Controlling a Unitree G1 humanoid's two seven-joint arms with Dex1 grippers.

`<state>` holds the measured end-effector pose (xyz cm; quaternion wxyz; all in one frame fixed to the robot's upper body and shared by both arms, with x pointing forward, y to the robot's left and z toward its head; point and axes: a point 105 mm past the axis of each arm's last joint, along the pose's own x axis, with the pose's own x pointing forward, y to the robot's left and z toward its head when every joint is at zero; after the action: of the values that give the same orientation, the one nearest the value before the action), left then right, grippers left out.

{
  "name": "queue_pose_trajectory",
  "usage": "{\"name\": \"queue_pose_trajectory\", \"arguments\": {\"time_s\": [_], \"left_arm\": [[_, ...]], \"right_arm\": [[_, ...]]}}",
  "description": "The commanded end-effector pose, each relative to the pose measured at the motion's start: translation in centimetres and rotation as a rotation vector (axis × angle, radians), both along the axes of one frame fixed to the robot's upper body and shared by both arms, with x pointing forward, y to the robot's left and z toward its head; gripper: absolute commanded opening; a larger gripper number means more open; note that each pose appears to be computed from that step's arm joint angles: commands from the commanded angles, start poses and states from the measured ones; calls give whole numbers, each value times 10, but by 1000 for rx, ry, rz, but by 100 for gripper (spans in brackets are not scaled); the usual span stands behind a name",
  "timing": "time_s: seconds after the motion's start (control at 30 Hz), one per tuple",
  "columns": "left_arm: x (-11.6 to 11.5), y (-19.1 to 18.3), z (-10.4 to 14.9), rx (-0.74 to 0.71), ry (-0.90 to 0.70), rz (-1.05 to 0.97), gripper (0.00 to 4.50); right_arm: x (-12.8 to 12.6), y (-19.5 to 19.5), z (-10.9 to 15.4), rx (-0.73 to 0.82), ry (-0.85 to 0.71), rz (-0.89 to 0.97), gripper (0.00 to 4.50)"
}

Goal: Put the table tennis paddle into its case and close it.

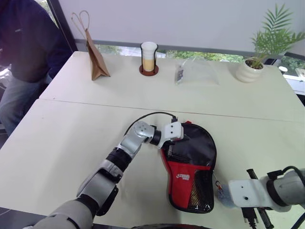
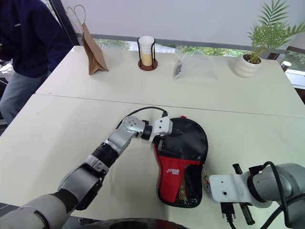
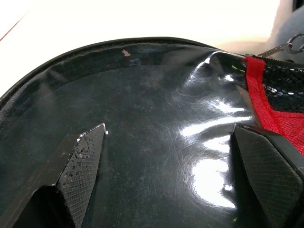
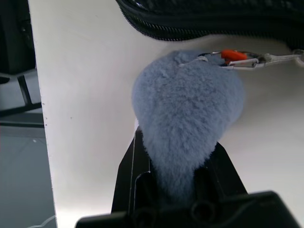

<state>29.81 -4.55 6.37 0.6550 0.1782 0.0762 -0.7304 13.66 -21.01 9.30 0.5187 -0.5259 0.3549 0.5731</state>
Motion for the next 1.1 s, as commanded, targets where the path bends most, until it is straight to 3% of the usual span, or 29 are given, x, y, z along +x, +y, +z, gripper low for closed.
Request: {"name": "queue_pose_trajectory", "arguments": {"time_s": [0.03, 0.73, 1.1], "left_arm": [[-6, 18, -38, 142, 75, 41, 450], [-20, 15, -46, 142, 119, 47, 450], [-13, 13, -41, 131, 103, 57, 450]], "right_arm": [[-22, 20, -3, 32, 87, 158, 41], [-80, 1, -9, -70, 263, 365, 41], [-19, -6, 12, -102, 64, 243, 41]]}}
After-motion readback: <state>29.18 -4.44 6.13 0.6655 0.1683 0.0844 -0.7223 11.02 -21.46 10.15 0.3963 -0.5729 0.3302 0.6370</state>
